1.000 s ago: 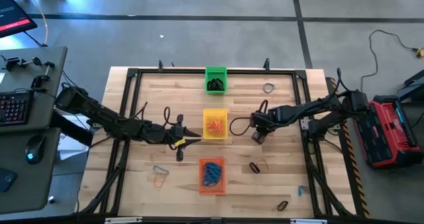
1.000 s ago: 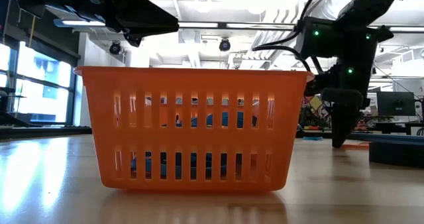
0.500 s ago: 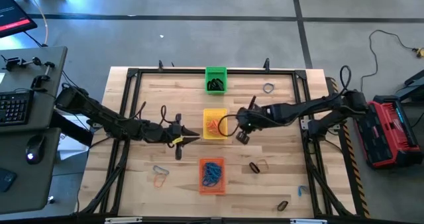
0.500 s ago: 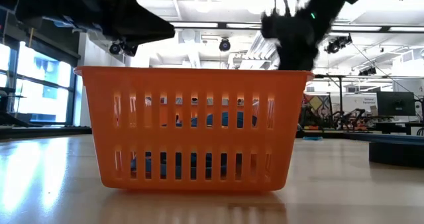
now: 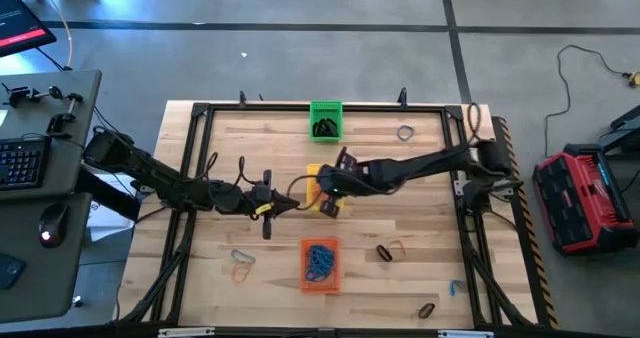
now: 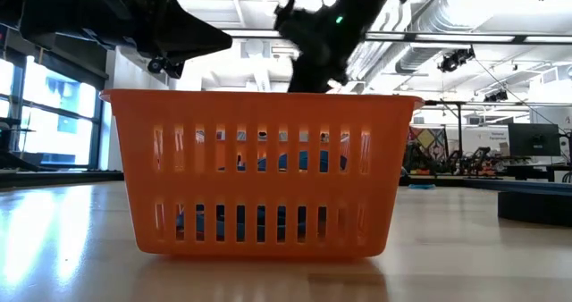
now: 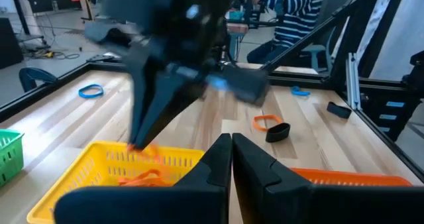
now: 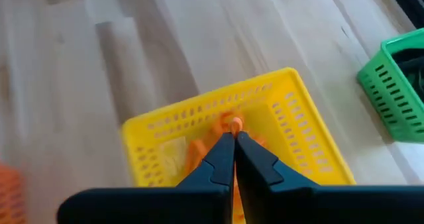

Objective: Sort rubber bands into baskets
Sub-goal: Put the orange rubber band into the yellow bin

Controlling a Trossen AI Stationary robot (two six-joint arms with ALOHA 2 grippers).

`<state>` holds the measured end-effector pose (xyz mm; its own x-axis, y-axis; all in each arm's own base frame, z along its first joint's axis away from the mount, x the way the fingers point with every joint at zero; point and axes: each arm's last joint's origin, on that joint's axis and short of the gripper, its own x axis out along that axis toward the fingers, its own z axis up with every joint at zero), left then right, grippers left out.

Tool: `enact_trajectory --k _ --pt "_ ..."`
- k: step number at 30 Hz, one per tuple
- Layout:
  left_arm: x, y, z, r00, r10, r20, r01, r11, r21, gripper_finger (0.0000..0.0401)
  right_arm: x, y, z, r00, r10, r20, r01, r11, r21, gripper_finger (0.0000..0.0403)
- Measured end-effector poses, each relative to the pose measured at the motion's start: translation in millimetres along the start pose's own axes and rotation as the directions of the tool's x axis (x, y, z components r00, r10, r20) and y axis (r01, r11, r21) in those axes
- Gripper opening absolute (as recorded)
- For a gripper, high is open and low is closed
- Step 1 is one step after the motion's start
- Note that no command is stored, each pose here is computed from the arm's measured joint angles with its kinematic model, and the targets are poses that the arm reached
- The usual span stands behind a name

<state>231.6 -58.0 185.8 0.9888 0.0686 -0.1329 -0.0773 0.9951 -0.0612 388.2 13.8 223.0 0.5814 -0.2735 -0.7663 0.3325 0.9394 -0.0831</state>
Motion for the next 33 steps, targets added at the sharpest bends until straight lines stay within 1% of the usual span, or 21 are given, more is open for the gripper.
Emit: enact_trajectory --k 3,5,9,12,15,18,20,22,23,25,28,29,30,33 --pt "0.0 0.0 0.0 1.0 0.0 0.0 0.0 1.0 0.0 0.0003 18.9 -7.0 0.5 0.999 -0.022 -0.034 0.022 1.0 0.009 0.0" --pt "0.0 0.0 0.0 1.0 0.0 0.0 0.0 1.0 0.001 0.0003 29.5 -13.0 -2.3 0.997 -0.008 -0.072 0.01 1.0 0.02 0.0" --pt "0.0 0.0 0.0 1.0 0.002 0.0 -0.002 1.0 0.01 0.0003 38.9 -21.4 -4.8 0.994 -0.001 -0.109 0.003 1.0 0.022 0.0011" --pt "-0.1 0.1 0.1 1.0 0.003 0.001 -0.003 1.0 0.011 0.0003 38.0 -22.8 -2.5 0.995 0.005 -0.097 -0.003 1.0 0.026 0.0041" --pt "-0.1 0.1 0.0 1.0 0.003 0.0 -0.003 1.0 0.01 0.0003 34.1 -20.8 -0.7 0.996 0.01 -0.09 -0.009 1.0 0.013 0.0086" --pt "-0.1 -0.1 0.2 1.0 0.002 0.002 -0.002 1.0 0.01 0.0003 23.6 -13.8 2.7 0.995 0.021 -0.096 -0.022 1.0 -0.011 0.0128" --pt "-0.1 -0.2 0.3 1.0 0.001 0.003 -0.001 1.0 0.009 0.0003 11.8 -7.6 6.4 0.997 0.017 -0.079 -0.018 1.0 -0.015 0.0141" --pt "-0.1 -0.3 0.6 1.0 -0.004 0.005 0.004 1.0 0.008 0.0003 -2.8 -0.8 7.6 0.998 -0.024 -0.052 0.022 0.999 -0.037 0.0135" --pt "-0.1 -0.4 0.5 1.0 -0.006 0.005 0.006 1.0 0.009 0.0003 -10.4 2.4 7.9 0.998 -0.046 -0.035 0.045 0.998 -0.045 0.0125" --pt "-0.1 -0.4 0.6 1.0 -0.006 0.005 0.006 1.0 0.012 0.0003 -23.9 9.5 5.4 0.997 -0.076 -0.024 0.074 0.996 -0.054 0.0093" --pt "-0.1 -0.4 0.7 1.0 -0.006 0.006 0.006 1.0 0.015 0.0003 -40.4 22.1 -0.1 0.995 -0.1 -0.012 0.099 0.993 -0.056 0.0027" --pt "-0.1 -0.4 0.7 1.0 -0.006 0.006 0.006 1.0 0.015 0.0003 -44.0 26.6 -2.4 0.995 -0.102 -0.011 0.101 0.993 -0.059 0.0014" --pt "-0.1 -0.4 0.7 1.0 -0.006 0.006 0.006 1.0 0.015 0.0003 -46.7 31.6 -4.8 0.995 -0.101 -0.011 0.1 0.993 -0.061 0.0009" --pt "-0.1 -0.4 0.7 1.0 -0.006 0.006 0.006 1.0 0.015 0.0003 -52.8 45.7 -13.2 0.995 -0.097 -0.02 0.096 0.994 -0.06 0.002"
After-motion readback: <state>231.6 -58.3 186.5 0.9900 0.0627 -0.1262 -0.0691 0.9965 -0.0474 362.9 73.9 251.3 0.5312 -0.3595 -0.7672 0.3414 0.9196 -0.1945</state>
